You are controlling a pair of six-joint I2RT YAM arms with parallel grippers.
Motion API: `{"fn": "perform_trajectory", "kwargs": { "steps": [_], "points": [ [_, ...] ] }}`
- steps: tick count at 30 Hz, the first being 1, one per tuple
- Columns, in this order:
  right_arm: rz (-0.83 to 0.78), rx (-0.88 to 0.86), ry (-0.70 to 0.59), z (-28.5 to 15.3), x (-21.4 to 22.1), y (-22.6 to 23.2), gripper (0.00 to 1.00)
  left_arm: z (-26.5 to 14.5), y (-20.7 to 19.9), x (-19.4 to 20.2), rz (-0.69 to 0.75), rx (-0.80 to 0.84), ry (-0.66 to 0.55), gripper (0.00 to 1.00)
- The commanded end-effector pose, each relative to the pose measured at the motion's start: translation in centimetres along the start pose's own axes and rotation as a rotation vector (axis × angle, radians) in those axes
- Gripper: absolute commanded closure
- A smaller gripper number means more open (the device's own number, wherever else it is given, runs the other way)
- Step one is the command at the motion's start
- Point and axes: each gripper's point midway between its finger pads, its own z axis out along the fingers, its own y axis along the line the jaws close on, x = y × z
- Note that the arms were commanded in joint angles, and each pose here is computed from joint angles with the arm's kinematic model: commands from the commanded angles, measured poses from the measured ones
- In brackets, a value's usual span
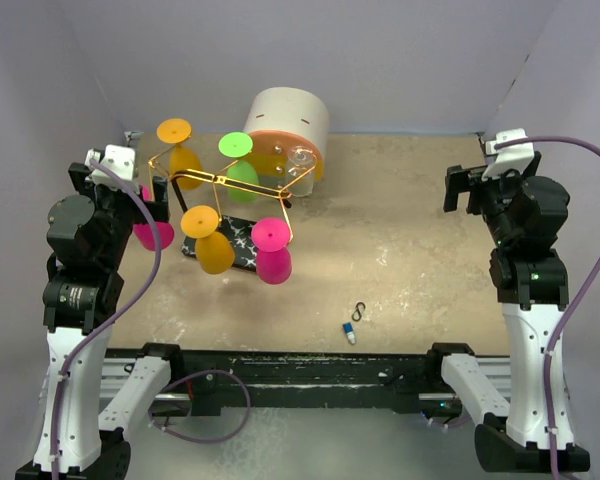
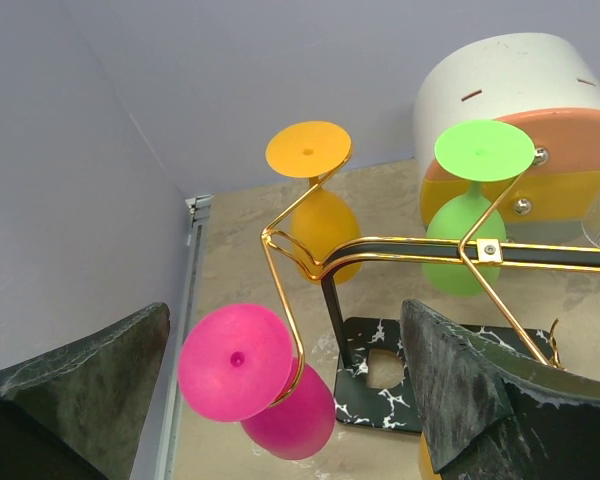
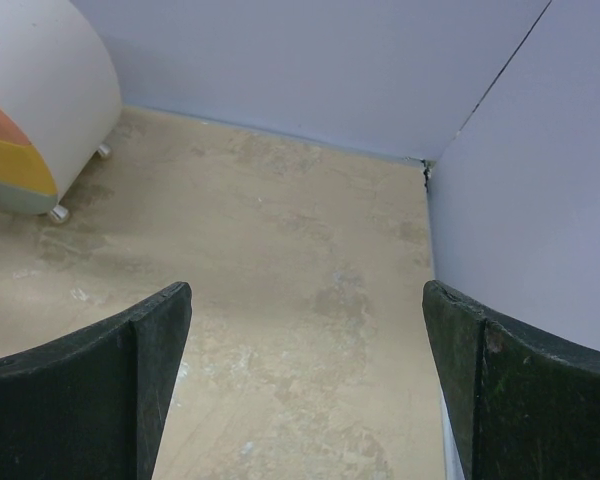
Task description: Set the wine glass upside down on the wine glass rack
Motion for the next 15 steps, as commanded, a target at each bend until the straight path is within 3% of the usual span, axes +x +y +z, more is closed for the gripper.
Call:
{"fn": "perform_trajectory", "kwargs": {
  "steps": [1,15],
  "points": [
    [-0.006,0.033,-0.058,-0.4,-1.4,-0.8,0.0,-0.1,0.5,-0.8,-0.028,-0.027,-0.034,0.01],
    [0.009,0.085,-0.061,-0.8,-1.2,-1.7,0.0,-0.1,1.0,-0.9,-0.039,-0.058,-0.036,0.01]
  ]
}}
